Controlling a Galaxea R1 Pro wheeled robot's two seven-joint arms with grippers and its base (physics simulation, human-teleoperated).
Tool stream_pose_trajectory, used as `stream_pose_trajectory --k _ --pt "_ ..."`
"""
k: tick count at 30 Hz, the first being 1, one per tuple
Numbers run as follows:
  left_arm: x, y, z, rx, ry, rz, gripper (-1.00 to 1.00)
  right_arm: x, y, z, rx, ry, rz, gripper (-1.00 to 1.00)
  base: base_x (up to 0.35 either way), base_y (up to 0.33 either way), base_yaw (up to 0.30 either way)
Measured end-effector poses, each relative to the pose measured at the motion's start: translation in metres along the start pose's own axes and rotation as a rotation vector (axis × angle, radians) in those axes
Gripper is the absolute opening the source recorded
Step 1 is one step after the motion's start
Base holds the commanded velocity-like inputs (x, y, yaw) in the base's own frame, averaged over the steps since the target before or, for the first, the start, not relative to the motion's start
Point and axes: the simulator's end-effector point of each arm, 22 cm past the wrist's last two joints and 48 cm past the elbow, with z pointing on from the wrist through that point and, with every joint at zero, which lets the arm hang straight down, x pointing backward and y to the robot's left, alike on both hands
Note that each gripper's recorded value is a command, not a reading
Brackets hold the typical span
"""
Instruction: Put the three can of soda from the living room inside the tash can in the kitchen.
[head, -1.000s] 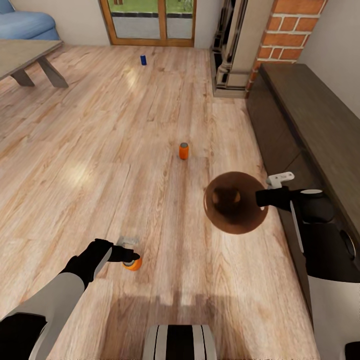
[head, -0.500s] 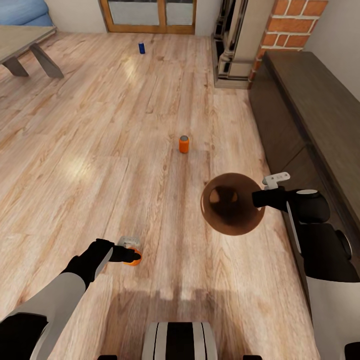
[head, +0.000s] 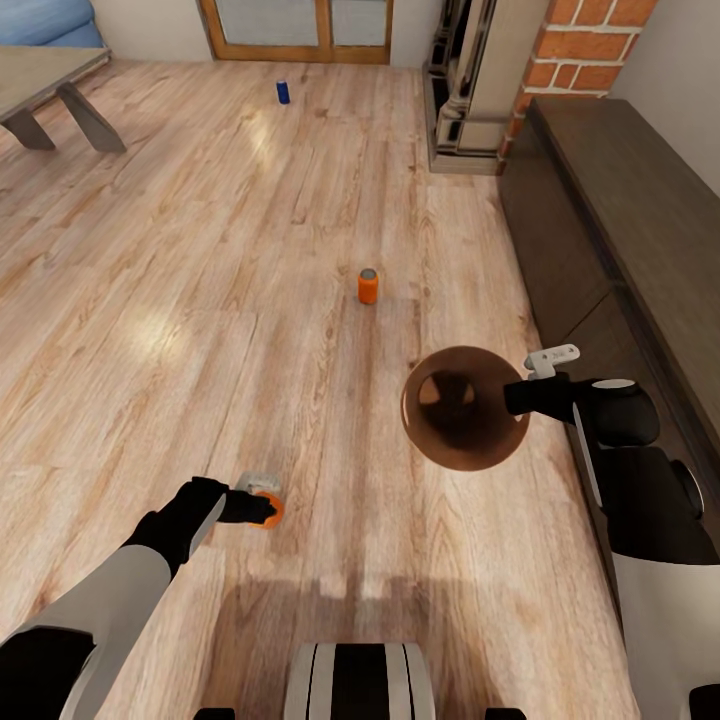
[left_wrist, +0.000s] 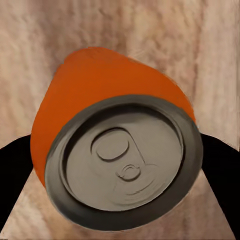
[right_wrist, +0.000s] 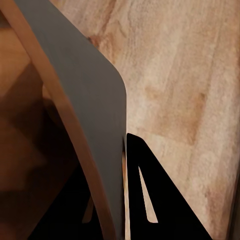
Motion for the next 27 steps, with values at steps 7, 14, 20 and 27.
stream_pose_trajectory --k 7,14,20,27 --pt "-0.004 -0.002 -0.002 0.007 -0.01 -0.001 -1.0 0.0 0.0 0.0 0.001 0.0 0.0 -1.0 0.0 0.0 0.0" --pt "-0.016 -0.003 -0.016 0.002 -0.037 0.005 -1.0 -0.014 0.001 -0.014 0.004 -0.027 -0.011 -1.0 0.0 0.0 0.0" --pt "-0.02 -0.005 -0.029 0.001 -0.036 0.006 -1.0 -0.025 0.003 -0.022 -0.003 -0.025 -0.02 -1.0 0.0 0.0 0.0" --pt "-0.026 -0.008 -0.044 0.003 -0.035 0.005 -1.0 -0.037 0.005 -0.032 -0.011 -0.025 -0.019 -1.0 0.0 0.0 0.0"
